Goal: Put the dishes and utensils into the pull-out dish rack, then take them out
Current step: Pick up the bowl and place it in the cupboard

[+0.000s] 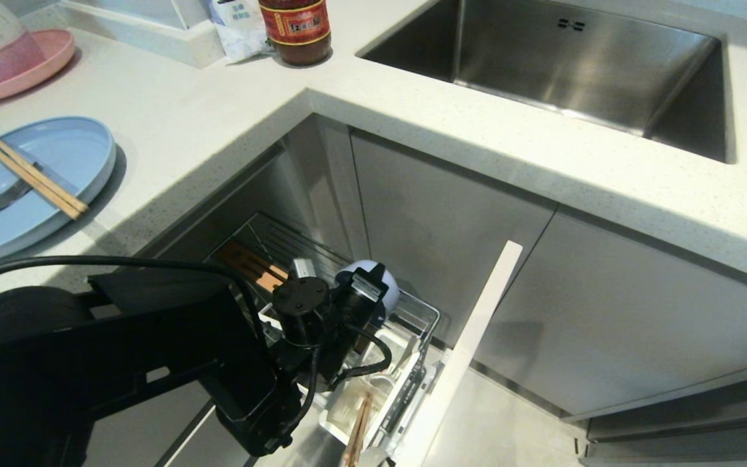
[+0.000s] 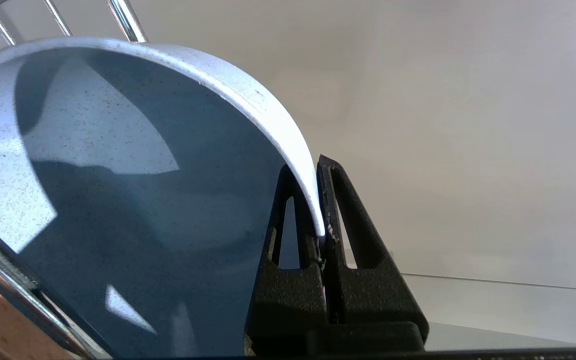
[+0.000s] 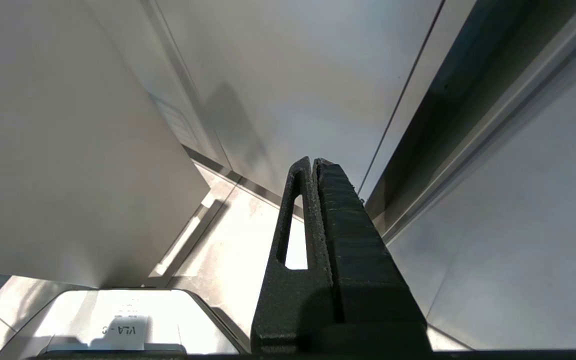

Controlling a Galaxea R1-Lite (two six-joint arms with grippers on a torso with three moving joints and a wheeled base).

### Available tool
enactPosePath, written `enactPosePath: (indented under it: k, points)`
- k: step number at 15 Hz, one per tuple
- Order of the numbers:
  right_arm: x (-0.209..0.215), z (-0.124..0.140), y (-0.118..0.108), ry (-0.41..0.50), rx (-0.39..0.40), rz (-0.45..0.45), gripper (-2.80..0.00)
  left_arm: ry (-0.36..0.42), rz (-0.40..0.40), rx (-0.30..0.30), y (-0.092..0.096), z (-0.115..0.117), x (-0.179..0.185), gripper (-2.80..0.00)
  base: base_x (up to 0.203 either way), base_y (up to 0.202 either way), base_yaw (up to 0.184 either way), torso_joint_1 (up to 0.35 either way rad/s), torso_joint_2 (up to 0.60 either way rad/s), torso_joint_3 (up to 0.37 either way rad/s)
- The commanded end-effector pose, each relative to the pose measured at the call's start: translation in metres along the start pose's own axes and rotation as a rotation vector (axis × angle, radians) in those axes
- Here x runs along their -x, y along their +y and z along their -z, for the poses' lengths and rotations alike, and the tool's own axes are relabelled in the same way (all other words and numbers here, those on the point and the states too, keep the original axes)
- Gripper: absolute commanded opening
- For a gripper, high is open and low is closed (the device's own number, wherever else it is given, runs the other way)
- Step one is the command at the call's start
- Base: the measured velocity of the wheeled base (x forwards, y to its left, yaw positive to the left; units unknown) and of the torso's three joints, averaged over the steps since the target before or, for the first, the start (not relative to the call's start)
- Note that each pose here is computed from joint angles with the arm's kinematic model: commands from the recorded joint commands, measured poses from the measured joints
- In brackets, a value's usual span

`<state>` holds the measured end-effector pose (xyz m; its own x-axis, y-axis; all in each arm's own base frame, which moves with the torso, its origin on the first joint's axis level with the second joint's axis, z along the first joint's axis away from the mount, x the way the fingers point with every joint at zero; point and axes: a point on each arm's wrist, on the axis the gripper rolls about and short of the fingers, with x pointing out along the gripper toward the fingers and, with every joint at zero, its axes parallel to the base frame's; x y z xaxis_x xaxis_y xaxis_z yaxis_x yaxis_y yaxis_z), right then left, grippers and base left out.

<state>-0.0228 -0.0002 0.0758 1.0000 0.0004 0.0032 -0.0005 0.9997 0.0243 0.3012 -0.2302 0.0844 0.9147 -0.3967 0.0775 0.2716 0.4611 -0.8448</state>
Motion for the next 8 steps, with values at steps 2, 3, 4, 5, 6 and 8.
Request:
enactPosePath:
  k: [2,3,4,5,6,8]
  points:
    - [0.0,0.0,0.0,-0.003,0.0,0.0,-2.8,-0.013,0.017,0.003,-0.007,-0.003,0.002,0.0,0.0,0.0,0.0,0.0,0.0,0.0]
    - [0.0,0.0,0.0,-0.003,0.0,0.0,-2.8,-0.017,0.022,0.003,-0.009,-0.004,0.002,0.0,0.0,0.0,0.0,0.0,0.0,0.0]
    - [0.0,0.0,0.0,-0.002,0.0,0.0,-2.8,-0.022,0.03,0.003,-0.012,-0.007,0.004,0.0,0.0,0.0,0.0,0.0,0.0,0.0]
    - [0.0,0.0,0.0,-0.002,0.0,0.0,-2.8,-0.022,0.029,0.002,-0.012,-0.007,0.005,0.0,0.0,0.0,0.0,0.0,0.0,0.0]
    - [0.0,0.0,0.0,-0.002,0.0,-0.001,-2.8,-0.021,0.029,0.0,-0.012,-0.007,0.005,0.0,0.0,0.0,0.0,0.0,0.0,0.0]
    - [0.0,0.0,0.0,-0.001,0.0,0.0,-2.8,-0.019,0.031,-0.006,-0.014,-0.007,0.007,0.0,0.0,0.0,0.0,0.0,0.0,0.0]
